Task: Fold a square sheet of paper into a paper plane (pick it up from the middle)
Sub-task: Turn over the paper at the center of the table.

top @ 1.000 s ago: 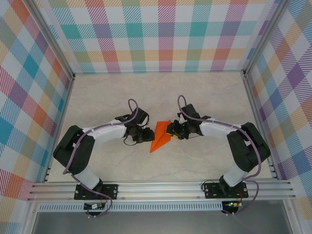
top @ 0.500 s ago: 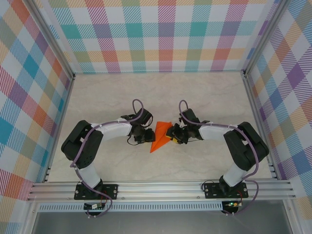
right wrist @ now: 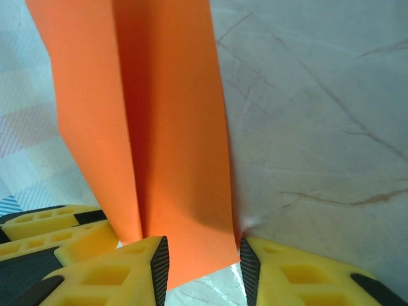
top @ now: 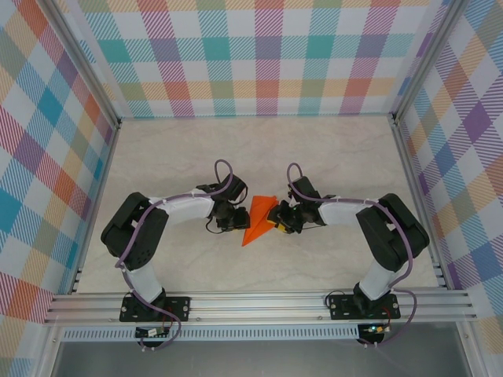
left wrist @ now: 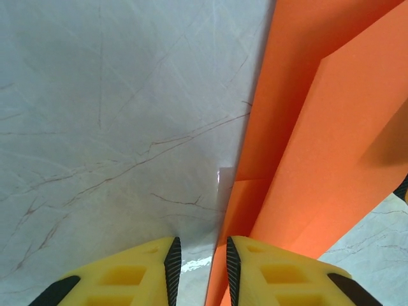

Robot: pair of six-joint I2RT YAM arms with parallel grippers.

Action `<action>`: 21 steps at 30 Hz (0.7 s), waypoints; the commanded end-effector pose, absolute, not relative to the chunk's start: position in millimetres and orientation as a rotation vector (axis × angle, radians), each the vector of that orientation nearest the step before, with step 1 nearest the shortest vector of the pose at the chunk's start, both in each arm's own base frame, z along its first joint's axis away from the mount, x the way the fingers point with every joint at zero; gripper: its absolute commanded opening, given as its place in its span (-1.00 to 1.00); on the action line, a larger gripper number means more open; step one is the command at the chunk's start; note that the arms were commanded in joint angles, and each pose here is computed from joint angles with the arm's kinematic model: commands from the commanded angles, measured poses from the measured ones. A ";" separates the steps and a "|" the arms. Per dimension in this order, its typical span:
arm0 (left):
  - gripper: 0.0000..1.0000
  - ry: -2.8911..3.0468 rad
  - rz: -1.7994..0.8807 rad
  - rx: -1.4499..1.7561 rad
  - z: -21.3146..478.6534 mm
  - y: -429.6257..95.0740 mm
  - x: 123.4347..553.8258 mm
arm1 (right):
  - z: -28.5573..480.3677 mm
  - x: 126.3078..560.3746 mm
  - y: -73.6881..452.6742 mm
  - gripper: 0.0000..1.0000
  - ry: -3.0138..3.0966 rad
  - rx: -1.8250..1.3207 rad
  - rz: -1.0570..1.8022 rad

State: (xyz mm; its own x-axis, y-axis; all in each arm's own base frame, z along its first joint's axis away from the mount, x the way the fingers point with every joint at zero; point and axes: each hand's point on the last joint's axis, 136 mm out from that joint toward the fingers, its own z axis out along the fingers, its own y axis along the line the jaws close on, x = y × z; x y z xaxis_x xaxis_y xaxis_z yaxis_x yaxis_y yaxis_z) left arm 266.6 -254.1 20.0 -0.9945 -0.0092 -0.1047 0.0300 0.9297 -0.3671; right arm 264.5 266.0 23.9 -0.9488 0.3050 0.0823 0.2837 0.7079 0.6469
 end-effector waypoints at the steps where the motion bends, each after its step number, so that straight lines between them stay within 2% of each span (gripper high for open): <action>1: -0.45 3.011 -0.547 0.062 11.1 -258.8 261.8 | 22.1 263.9 276.3 -0.27 2.869 0.475 1.138; 21: -0.54 3.015 -0.523 0.061 7.8 -257.7 260.5 | 36.9 283.1 299.3 -0.26 2.773 0.336 1.255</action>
State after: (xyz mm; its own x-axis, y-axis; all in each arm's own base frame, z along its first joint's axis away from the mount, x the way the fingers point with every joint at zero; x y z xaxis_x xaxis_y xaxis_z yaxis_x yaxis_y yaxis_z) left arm 266.4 -252.3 18.6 -0.9942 -0.0081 -0.1071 0.0299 0.9368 -0.3485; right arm 276.3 286.0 28.3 -0.9598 0.2748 0.0568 0.2307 0.6577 0.7171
